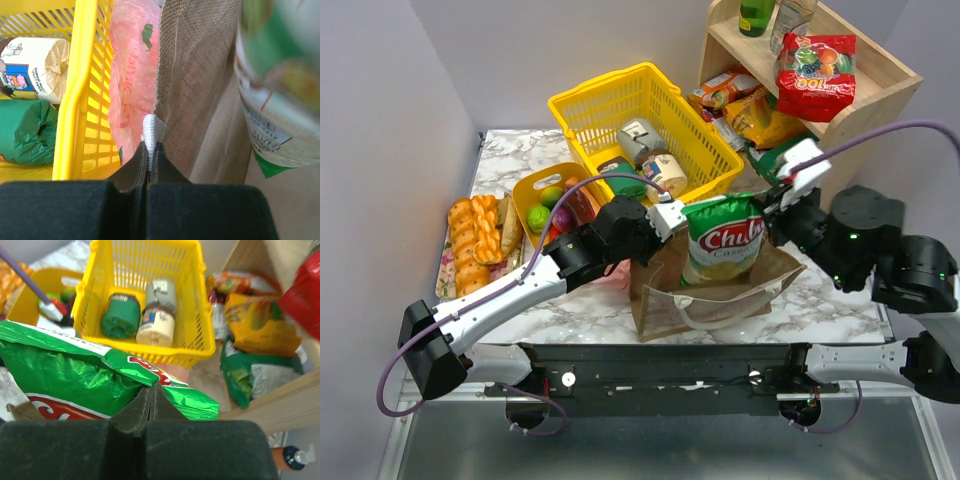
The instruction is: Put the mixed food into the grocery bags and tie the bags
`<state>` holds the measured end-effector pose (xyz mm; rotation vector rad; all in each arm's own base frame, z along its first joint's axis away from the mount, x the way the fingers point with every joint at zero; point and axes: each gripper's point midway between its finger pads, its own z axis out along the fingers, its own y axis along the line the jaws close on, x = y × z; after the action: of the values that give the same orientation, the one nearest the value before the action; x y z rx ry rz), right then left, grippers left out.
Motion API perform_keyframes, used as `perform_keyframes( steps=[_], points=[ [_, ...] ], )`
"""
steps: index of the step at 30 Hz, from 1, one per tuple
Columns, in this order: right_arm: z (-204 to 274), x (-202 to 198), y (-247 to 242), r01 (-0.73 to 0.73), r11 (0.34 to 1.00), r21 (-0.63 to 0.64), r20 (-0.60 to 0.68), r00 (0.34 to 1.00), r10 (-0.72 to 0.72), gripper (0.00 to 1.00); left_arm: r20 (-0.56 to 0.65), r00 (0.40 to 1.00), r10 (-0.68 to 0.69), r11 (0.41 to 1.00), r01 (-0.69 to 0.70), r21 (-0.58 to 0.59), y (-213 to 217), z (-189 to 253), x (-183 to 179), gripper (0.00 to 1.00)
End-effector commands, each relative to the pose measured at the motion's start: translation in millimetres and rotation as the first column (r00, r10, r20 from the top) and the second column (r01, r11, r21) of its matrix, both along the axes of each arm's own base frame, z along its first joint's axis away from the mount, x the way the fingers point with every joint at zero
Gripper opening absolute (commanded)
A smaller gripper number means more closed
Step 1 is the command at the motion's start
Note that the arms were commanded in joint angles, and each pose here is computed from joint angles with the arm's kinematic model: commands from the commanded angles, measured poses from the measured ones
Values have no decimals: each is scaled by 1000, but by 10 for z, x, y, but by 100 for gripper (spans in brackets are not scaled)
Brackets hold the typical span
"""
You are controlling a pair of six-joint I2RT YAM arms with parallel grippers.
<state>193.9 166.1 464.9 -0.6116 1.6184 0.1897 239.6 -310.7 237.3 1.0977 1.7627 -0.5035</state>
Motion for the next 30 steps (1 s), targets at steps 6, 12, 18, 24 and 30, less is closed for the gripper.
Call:
perform_keyframes(
  steps=[6,12,18,24,30],
  points=[
    [-1051,-86,196,34,997,-66,-271,961,-51,1,-22,1000,4,1000,-4,18,-7,-55,-19,0],
    [-1712,-105,358,13,997,-73,-438,898,-44,1,-19,1000,0,1000,0,3,-5,5,-40,0],
    [-2136,-39,410,4,998,-56,-549,835,-35,1,-9,1000,1,1000,-1,-7,13,56,-46,0],
    [-2423,-93,678,-86,995,-53,-629,777,33,1,-9,1000,-5,1000,5,-12,11,73,-58,0],
    [-2526,-95,875,-112,993,-36,-676,734,58,30,-4,1000,0,1000,0,-12,25,90,-54,0]
  ],
)
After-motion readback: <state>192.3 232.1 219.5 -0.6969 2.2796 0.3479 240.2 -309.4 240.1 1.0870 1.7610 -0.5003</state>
